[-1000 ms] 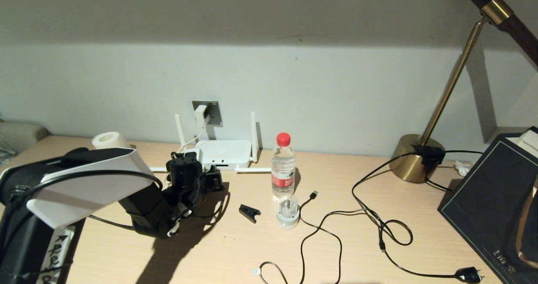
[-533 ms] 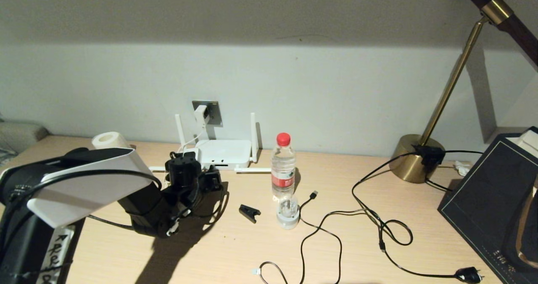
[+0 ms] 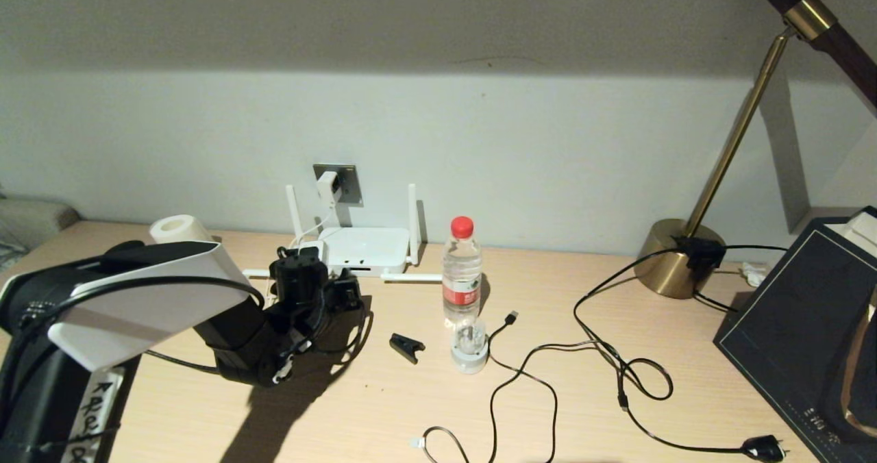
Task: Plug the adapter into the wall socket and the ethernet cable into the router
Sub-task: Align cable and router interface, then plug cable into router interface
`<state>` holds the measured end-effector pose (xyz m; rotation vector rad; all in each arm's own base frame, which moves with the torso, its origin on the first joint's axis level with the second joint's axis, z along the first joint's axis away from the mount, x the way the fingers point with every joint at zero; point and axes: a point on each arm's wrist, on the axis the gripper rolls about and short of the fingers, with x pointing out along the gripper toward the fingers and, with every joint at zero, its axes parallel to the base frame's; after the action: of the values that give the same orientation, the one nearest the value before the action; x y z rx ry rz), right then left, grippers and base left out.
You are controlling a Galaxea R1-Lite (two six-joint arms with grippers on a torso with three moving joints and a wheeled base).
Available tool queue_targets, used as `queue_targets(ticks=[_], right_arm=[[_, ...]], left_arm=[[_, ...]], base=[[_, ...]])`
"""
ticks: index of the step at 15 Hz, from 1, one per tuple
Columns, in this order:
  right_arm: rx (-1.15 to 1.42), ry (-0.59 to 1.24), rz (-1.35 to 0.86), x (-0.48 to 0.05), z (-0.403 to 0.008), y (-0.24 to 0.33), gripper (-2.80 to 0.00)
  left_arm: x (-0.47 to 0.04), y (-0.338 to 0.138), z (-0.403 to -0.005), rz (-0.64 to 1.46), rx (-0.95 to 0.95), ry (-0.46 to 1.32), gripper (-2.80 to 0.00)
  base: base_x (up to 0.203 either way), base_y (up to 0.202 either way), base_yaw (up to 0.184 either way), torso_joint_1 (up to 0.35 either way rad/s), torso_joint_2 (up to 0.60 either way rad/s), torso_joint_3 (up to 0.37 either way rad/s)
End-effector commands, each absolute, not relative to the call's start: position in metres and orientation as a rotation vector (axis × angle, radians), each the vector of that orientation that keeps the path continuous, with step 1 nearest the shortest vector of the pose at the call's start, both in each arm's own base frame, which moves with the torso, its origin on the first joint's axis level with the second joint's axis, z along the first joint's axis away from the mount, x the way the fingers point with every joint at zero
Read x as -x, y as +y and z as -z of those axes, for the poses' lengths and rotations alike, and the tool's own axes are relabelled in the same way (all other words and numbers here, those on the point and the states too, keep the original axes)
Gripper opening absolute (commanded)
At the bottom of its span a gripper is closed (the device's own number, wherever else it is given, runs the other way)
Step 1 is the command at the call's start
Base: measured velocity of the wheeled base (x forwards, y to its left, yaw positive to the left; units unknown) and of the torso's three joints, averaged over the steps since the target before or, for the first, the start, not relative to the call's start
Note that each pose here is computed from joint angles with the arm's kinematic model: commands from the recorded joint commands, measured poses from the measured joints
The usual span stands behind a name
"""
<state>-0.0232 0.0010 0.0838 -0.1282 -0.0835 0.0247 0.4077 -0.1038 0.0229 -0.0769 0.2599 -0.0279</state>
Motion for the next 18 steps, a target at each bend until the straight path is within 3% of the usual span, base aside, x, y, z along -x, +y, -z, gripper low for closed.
queue_targets(ticks=[1,18], right_arm=[[0.128,-0.048,-0.028,0.0203,-0.0741,0.0010,-2.80],[0.128,-0.048,-0.028,0.0203,-0.0744,0.0010,-2.80]], left_arm=[[-0.4079,-0.1039,-0.0225,0.029,0.079,0.256,-2.80],[-0.4110,-0.1045,-0.0211,0.048,0.080,0.254,-2.80]], base=[[0.000,0.000,0.000,0.000,0.00,0.000],[0.000,0.000,0.000,0.000,0.00,0.000]])
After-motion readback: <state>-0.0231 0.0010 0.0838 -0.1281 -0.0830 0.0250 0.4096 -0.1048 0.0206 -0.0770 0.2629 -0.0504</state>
